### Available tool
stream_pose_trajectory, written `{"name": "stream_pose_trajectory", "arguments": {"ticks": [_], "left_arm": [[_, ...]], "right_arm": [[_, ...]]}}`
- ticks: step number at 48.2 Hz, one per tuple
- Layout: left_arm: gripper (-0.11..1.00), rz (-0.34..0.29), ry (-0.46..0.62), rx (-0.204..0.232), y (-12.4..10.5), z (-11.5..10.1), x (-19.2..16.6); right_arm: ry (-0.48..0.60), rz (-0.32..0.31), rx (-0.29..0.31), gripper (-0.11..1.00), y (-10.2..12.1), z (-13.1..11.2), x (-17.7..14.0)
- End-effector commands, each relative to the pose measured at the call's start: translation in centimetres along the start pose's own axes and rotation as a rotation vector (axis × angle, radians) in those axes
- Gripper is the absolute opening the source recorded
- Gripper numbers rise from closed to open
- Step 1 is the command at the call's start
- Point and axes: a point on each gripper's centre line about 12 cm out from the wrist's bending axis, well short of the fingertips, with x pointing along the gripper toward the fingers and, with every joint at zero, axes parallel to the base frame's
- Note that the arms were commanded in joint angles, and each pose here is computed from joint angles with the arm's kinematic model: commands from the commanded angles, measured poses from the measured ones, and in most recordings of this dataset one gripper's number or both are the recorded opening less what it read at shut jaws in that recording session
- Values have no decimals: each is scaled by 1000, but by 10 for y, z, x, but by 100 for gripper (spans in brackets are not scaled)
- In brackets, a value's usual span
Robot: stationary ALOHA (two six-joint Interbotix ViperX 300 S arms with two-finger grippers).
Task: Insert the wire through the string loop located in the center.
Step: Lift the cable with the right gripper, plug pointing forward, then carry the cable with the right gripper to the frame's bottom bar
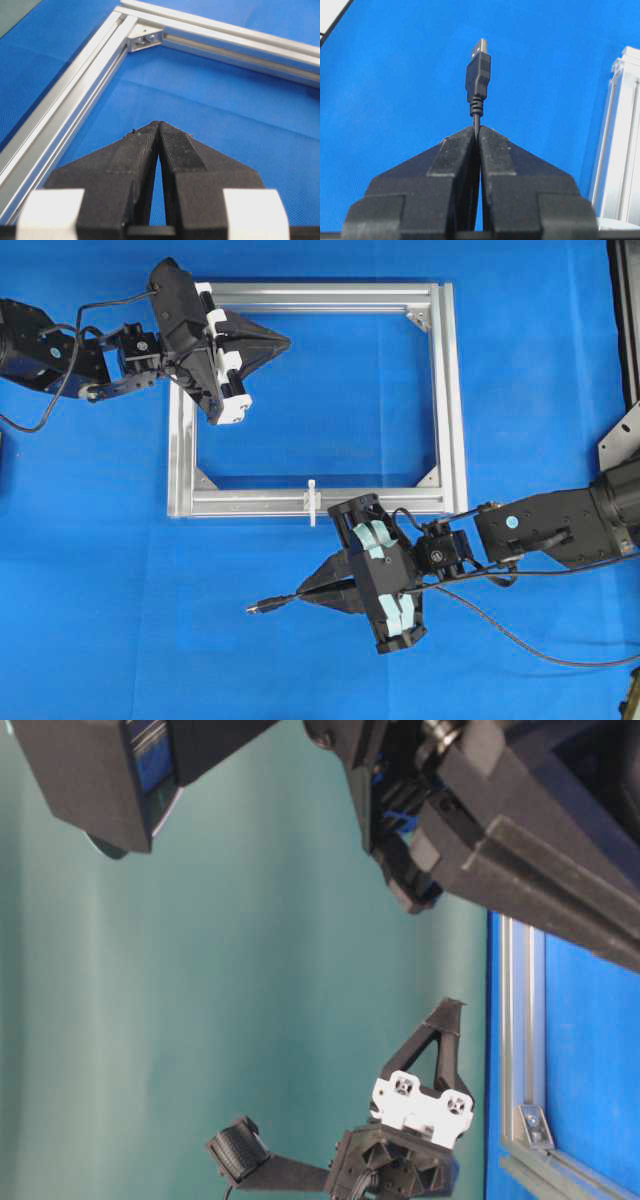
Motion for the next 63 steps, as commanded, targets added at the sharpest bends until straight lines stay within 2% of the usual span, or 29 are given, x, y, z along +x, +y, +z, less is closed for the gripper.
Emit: {"name": "stream_pose_trajectory", "arguments": {"ticks": [1,36,63], "left_arm": [[0,-3,-40,0,0,13,-3],[0,-4,-38,-1,-1,12,-4],[0,-6,-37,-1,-1,12,-5]], "right_arm": [[-50,4,-1,-3,1,17,-6],[-43,3,0,-3,1,13,-9],[-2,-2,7,-3,-3,-33,-71]]}}
